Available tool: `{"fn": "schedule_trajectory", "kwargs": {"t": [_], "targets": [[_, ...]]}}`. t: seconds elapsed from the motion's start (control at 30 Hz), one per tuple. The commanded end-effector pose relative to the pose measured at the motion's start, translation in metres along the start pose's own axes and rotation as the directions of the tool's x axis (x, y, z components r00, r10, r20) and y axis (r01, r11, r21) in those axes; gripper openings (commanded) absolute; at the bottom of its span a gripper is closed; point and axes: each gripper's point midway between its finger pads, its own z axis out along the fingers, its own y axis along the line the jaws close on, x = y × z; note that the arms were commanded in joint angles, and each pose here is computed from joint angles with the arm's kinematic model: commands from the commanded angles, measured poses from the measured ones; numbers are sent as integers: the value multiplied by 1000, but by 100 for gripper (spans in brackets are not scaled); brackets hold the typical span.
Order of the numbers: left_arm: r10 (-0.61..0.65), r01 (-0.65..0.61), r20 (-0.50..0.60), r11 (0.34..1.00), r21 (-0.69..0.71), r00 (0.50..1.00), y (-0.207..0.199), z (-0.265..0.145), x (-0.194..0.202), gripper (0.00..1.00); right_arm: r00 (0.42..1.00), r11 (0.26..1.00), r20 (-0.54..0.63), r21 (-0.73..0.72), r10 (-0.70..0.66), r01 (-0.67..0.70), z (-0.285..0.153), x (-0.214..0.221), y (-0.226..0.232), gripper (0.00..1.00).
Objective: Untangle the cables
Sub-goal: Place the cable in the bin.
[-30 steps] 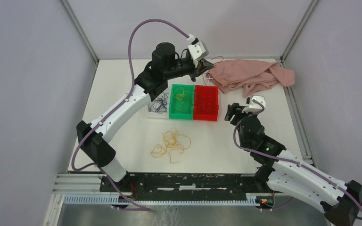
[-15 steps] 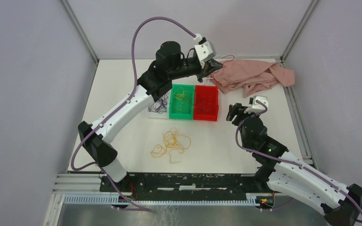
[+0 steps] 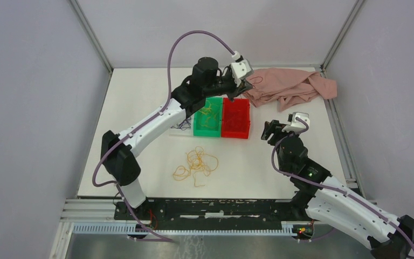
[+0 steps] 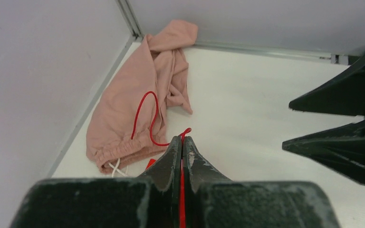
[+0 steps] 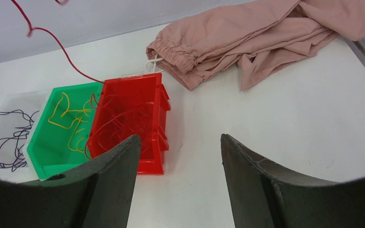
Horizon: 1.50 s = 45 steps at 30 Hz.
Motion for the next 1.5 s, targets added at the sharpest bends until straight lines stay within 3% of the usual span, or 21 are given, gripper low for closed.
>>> {"fn": "schedule_trajectory", "kwargs": {"t": [0.0,0.2,0.33,0.47,0.67,0.77,0.9,0.97,1.0,1.17,1.27,1.37,1.47], "targets": [[37,-39,-56,998,-42,998,9,9,34,3,999,1000,29,18,25,-25,-1,-7,-6,69],[-52,13,-283,990,-140,958,17,8,117,3,999,999,27,17,27,-27,-2,-7,-8,69],[-87,-9,-432,977,-214,898,25,-1,167,3,999,999,19,12,30,-30,-1,-5,-7,70],[-97,-15,-566,982,-190,819,18,-7,210,3,999,999,8,8,32,-32,1,-3,-5,69],[-67,-11,-621,993,-120,781,11,2,234,3,1000,1000,2,8,29,-29,2,-4,-4,69],[-68,4,-635,995,-102,769,9,7,241,9,1000,1000,-5,8,23,-23,2,-3,-4,68],[-61,19,-632,997,-73,772,9,14,233,29,1000,1000,-11,7,19,-18,0,-4,-4,68],[-61,41,-625,998,-47,778,6,16,218,53,1000,1000,-16,1,16,-16,0,-6,-3,68],[-62,50,-620,998,-37,782,6,16,209,60,1000,1000,-20,-4,13,-13,-1,-6,-2,68],[-30,28,-579,1000,-12,814,8,0,157,85,999,999,-41,-35,1,-3,0,-8,7,68],[3,-35,-559,998,-45,829,19,-18,123,92,998,998,-65,-64,-17,12,2,-7,16,68],[50,-117,-581,990,-79,813,30,-44,101,99,996,995,-89,-94,-32,24,4,-7,26,68],[64,-171,-603,978,-122,796,39,-79,87,99,993,986,-113,-164,-42,23,4,-5,42,68]]}}
